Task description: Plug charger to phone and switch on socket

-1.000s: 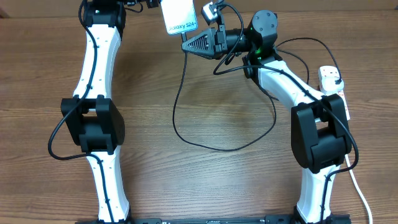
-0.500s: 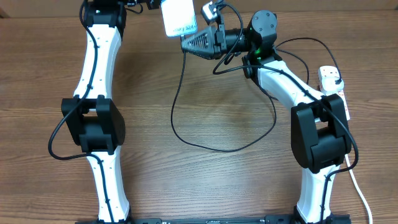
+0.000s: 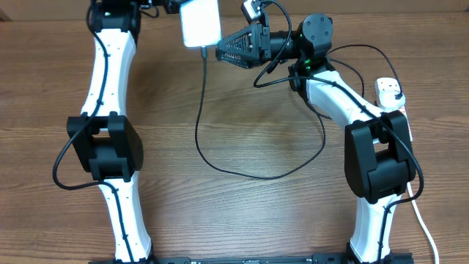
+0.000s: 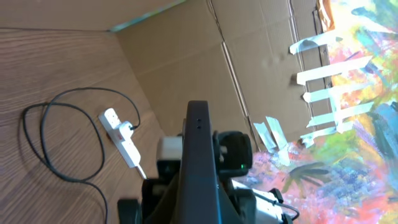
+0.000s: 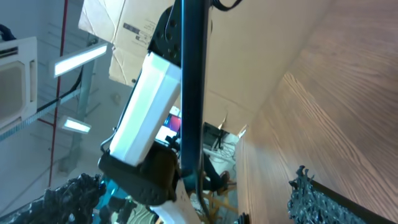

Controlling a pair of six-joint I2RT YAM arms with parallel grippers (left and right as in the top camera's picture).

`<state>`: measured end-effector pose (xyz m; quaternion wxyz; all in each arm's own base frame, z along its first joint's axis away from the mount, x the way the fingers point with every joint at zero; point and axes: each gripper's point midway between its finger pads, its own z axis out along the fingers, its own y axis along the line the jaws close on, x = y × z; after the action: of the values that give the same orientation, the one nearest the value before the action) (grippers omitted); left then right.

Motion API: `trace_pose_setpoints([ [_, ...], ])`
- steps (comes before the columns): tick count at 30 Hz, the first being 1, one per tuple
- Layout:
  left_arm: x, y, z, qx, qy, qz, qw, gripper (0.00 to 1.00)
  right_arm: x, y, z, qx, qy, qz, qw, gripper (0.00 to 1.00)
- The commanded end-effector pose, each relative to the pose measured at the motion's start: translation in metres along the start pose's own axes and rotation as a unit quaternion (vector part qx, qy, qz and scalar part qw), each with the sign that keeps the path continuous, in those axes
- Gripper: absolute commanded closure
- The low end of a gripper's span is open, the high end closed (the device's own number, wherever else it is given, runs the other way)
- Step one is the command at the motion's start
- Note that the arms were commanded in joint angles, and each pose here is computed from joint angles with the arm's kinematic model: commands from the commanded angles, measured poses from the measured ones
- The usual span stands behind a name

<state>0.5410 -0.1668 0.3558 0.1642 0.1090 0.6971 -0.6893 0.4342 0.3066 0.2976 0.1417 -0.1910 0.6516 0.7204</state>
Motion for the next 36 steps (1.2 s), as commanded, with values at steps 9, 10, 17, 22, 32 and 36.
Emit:
trace_pose_setpoints([
  [9,0.008,-0.012,-0.005,0.008,0.024,0.017,1.0,0.96,-0.003,-0.017,-0.067,0.029,0.018,0.032,0.999,0.0],
  [10,0.008,-0.011,-0.005,0.008,0.023,0.023,0.999,0.96,-0.003,-0.02,-0.071,0.031,0.016,0.039,0.999,0.0],
  [17,0.009,0.034,0.0,-0.042,-0.024,-0.027,0.998,0.96,0.004,-0.043,-0.082,0.043,0.008,0.07,0.997,0.0],
  [22,0.031,0.084,0.002,-0.14,-0.038,-0.062,0.987,0.96,0.014,-0.058,-0.084,0.051,0.006,0.08,0.995,0.0],
  [32,0.087,0.143,0.029,-0.305,0.018,-0.095,0.947,0.96,0.017,-0.066,-0.085,0.062,0.0,0.077,0.995,0.0],
  [36,0.101,0.157,0.048,-0.327,0.04,-0.096,0.939,0.96,0.017,-0.066,-0.085,0.062,0.0,0.076,0.995,0.0],
])
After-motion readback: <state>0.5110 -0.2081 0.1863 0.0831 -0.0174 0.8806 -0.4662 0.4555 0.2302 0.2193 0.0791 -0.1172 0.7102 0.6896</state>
